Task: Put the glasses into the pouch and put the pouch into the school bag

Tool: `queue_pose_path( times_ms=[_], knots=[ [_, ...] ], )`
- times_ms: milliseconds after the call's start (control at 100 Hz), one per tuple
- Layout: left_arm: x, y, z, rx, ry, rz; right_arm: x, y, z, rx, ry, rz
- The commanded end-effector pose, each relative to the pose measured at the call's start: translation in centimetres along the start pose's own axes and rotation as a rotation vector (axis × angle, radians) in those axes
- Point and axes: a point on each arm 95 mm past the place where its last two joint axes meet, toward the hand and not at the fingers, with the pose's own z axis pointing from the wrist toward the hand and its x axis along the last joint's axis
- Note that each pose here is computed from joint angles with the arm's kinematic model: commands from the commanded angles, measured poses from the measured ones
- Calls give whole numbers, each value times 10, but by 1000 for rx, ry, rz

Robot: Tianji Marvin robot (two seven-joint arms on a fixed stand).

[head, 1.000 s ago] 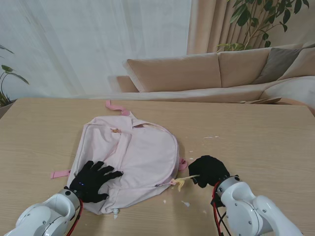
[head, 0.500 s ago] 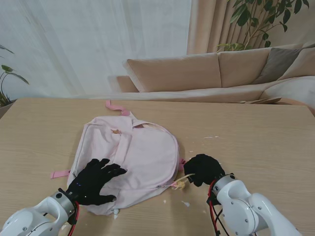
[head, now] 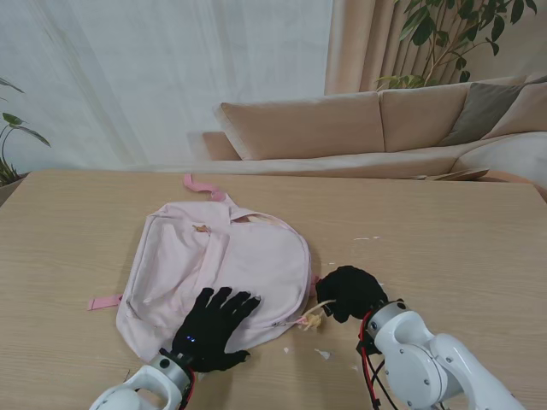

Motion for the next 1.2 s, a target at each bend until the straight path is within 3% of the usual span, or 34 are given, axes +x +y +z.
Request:
queue_pose_path(
  times_ms=[0,130,290,490,790,1080,1190],
  knots=[
    [4,2,5,-3,7,-42,2,-4,-1,19,6,5],
    [7,5,12,38,4,-90,2,-3,-2,17,8,5],
    [10,8,18,22,-6,-96,1,-3,-3,15,5,11],
    [8,8,20,54,-20,-125,-4,-2,-5,14,-10,15],
    [-21,-2,2,73,-3,-120,-18,8,-7,8,-68,32],
    [-48,-3,-13,46,110,-46,-31,18,9,2,-118,45],
    [-59,-3,-20,49,113,-27,-34,21,15,-9,-136,55]
  ],
)
